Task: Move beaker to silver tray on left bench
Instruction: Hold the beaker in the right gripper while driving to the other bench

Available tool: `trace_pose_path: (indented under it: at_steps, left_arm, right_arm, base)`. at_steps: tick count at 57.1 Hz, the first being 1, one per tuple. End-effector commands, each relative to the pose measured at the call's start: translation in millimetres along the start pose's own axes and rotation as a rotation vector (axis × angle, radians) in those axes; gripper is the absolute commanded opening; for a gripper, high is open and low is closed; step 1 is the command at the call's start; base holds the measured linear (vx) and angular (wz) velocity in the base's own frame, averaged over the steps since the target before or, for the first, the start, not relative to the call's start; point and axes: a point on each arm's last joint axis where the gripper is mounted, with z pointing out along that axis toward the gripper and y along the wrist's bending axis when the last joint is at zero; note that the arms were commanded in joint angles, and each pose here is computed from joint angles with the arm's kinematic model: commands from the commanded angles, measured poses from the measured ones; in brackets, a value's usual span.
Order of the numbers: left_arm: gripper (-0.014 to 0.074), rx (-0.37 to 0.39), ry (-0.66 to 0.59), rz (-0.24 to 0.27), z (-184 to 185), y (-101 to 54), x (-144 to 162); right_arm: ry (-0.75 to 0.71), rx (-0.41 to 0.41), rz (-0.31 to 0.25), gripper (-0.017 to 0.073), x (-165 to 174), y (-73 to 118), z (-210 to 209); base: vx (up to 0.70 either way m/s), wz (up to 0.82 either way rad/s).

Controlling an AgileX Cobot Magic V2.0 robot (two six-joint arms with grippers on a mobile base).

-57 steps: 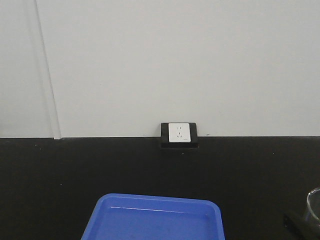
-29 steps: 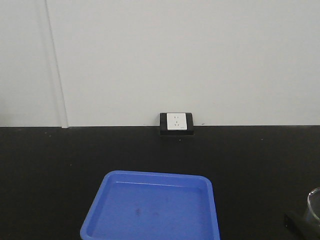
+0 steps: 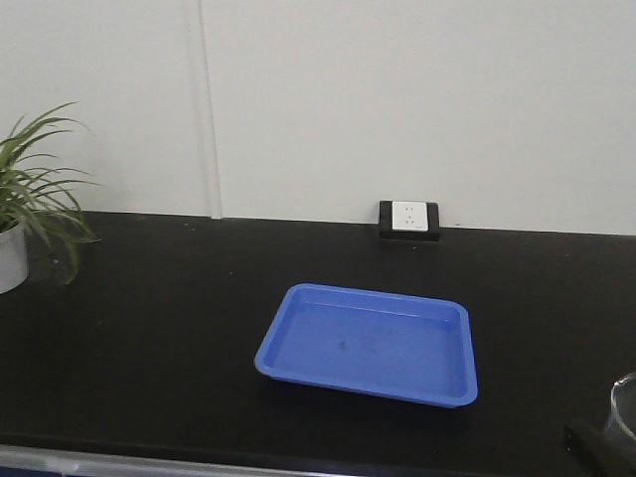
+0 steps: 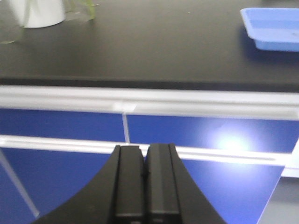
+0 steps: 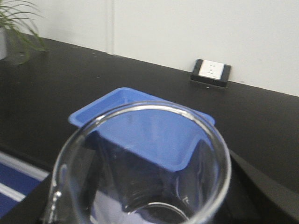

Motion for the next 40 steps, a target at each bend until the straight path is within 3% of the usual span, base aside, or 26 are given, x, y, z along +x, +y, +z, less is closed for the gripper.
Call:
trace_pose_path:
  at_steps: [1, 40]
  left_arm:
    - [0.0001, 0.007, -0.066, -0.001, 1.8, -0.7, 1.2]
    - [0.0001, 0.007, -0.066, -0.001, 1.8, -0.7, 1.2]
  right_arm:
    - [-0.062, -0.025, -0.024, -0.0006, -13.4, 1.3, -2.3]
    - [-0.062, -0.025, -0.024, -0.0006, -13.4, 1.3, -2.3]
  base:
    - [-0.37, 0.28]
    - [-0.37, 0.33]
